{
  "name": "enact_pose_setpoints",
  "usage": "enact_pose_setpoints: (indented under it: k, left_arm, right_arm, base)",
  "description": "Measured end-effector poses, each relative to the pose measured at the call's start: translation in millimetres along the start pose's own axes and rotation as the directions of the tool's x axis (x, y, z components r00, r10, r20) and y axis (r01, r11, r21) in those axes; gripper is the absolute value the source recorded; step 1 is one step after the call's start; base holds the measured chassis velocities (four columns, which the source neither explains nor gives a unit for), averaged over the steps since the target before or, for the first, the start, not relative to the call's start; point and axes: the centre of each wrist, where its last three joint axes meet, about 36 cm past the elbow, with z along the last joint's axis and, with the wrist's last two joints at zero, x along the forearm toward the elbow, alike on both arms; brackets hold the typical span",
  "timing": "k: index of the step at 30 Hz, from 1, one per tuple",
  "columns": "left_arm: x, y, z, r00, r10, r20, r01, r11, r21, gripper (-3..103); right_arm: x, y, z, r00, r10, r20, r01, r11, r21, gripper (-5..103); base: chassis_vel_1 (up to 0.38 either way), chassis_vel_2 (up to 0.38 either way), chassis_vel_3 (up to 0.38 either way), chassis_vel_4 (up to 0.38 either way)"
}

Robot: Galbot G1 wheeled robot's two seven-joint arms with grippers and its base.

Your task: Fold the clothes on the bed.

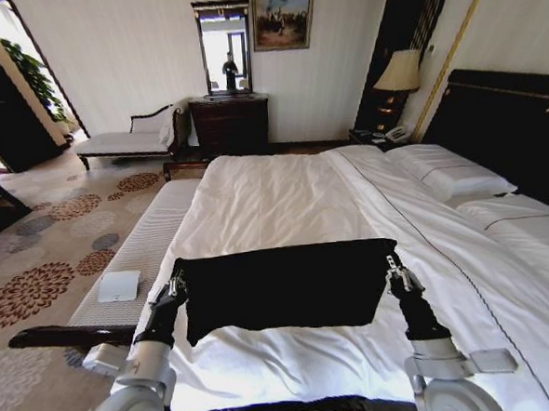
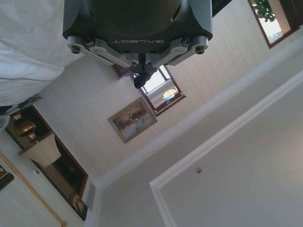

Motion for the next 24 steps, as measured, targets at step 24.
enact_pose_setpoints:
  k: [24]
  left_arm:
    - [-282.3,81.5,118.3,0.992,-0.054,-0.115,0.065,0.994,0.089,0]
  right_arm:
    - [-197.7,-162.8,186.1,0.947,0.174,-0.269,-0.153,0.983,0.098,1]
  base:
    - [0.000,0.000,0.000,0.000]
